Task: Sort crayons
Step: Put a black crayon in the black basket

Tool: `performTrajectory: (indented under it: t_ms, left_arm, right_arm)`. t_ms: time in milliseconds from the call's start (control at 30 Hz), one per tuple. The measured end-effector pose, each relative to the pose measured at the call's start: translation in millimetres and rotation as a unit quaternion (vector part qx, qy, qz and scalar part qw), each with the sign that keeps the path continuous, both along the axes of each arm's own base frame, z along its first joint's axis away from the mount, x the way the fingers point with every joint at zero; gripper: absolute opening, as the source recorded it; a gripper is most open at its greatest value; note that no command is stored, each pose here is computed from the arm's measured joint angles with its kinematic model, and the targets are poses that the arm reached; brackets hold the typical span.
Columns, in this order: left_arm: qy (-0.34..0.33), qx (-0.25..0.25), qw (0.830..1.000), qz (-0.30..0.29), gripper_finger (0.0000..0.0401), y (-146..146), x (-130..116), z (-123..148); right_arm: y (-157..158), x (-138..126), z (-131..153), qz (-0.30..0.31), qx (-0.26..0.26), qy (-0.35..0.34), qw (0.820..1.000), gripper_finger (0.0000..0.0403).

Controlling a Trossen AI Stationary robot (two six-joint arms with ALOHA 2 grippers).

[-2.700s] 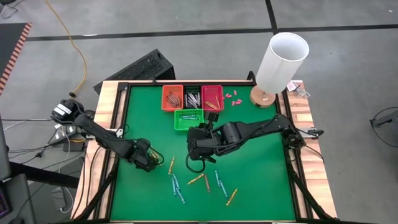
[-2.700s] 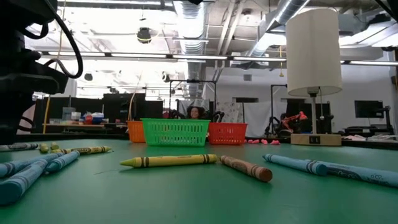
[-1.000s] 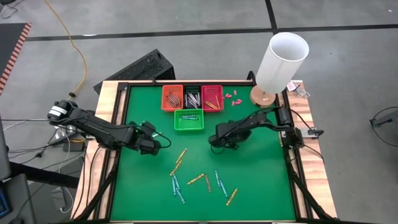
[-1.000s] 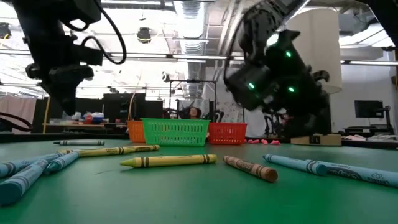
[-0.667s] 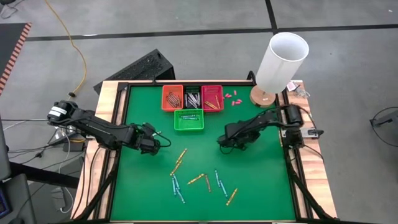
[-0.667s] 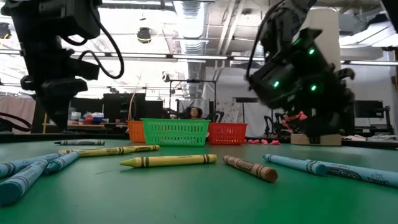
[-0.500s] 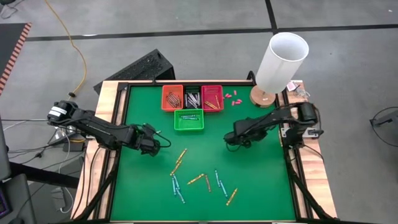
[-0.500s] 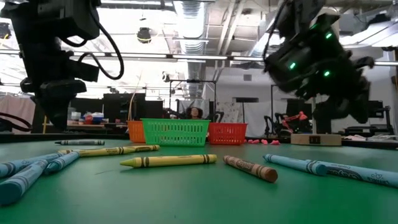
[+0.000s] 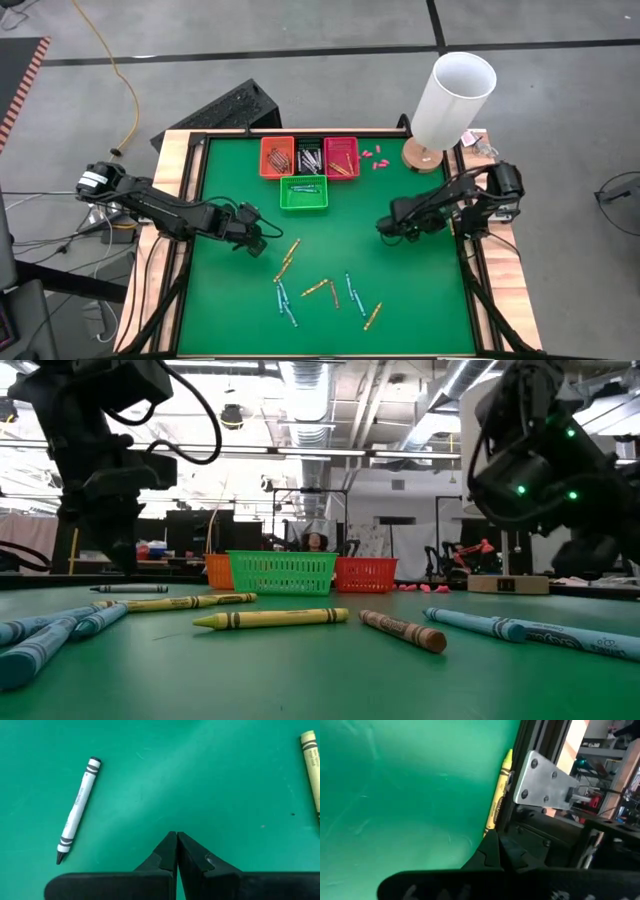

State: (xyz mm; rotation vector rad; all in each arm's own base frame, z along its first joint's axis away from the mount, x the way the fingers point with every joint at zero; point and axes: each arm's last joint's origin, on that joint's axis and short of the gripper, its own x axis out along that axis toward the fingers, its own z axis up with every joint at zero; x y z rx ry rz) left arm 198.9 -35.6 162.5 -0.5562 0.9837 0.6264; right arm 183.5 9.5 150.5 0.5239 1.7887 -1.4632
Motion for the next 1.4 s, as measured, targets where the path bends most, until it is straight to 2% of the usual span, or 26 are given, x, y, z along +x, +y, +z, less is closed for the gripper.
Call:
performTrajectory:
  t_ms: [267,467,600,867,1033,1167,1267,1400]
  left_arm:
    - [-0.002,0.0,1.0,0.0,0.0,0,0,0]
    - [-0.002,0.0,1.0,0.0,0.0,0,0,0]
    - [-0.002,0.001,1.0,-0.004,0.0,0,1,0]
    - [-0.024,-0.019,0.999,-0.017,0.0,-2,5,2]
    - [-0.057,-0.023,0.998,-0.03,0.0,-4,11,5]
    - [-0.073,-0.025,0.996,-0.038,0.0,-5,14,7]
    - [-0.075,-0.028,0.996,-0.039,0.0,-5,15,7]
    - [-0.079,-0.036,0.995,-0.043,0.0,-5,15,8]
  right_arm:
    - [-1,-13,-14,-0.035,-0.013,0.013,0.999,0.0]
    - [-4,-13,-14,-0.047,-0.015,0.01,0.999,0.0]
    - [-5,-9,-17,-0.008,0.05,-0.007,0.999,0.0]
    - [-14,-13,-8,-0.003,0.131,0.046,0.99,0.0]
    - [-23,-12,-10,-0.012,0.22,0.05,0.974,0.0]
    - [-31,-4,-17,-0.001,0.269,0.073,0.96,0.0]
    - [-40,2,-29,0.006,0.299,0.097,0.949,0.0]
    - [-53,12,-44,0.024,0.309,0.132,0.941,0.0]
